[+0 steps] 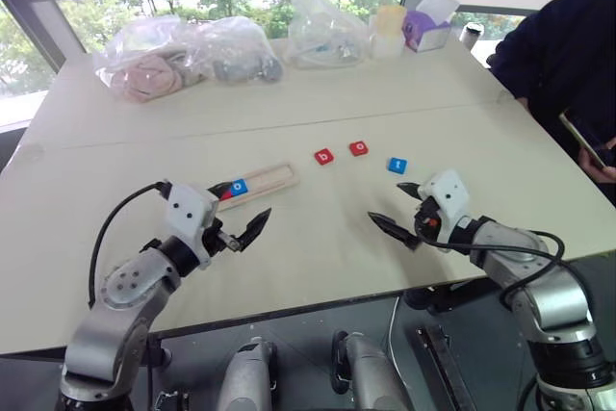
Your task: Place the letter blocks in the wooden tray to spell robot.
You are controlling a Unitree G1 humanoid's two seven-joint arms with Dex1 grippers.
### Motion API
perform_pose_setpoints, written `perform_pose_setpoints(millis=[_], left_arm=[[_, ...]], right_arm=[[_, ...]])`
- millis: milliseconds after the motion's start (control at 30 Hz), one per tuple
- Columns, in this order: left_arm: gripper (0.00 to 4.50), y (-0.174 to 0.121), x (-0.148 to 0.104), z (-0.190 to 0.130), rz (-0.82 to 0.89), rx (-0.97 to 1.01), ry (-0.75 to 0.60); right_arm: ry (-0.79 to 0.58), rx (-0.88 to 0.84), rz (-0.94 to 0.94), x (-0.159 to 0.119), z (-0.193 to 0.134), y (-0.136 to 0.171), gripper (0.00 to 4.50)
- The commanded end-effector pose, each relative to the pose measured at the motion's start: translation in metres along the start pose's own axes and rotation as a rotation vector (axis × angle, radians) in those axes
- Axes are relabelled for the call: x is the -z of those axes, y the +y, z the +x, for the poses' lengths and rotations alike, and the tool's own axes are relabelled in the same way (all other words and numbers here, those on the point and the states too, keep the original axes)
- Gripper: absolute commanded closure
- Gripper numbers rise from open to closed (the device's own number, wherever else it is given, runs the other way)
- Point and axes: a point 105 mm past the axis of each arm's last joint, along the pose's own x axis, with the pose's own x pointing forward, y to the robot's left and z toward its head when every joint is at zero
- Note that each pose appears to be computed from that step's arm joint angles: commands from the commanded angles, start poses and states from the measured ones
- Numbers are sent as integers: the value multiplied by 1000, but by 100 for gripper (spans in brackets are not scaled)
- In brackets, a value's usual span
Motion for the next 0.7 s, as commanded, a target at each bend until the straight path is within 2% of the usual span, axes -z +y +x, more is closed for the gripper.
perform_pose_setpoints(millis=[33,200,300,433,700], left_arm=[[0,27,-12,-4,69,73,25],[0,59,-9,-10,120,235,130],[0,89,2,-5,148,303,205],[0,111,19,5,183,369,273],[0,121,45,20,223,480,377]], right_arm=[[-29,-31,-41,-11,1,5,3],[-39,-45,-43,-14,5,8,3],[-46,-51,-51,-16,6,10,3],[-61,-57,-41,-19,6,15,3],[-76,-105,-40,-23,0,37,3]])
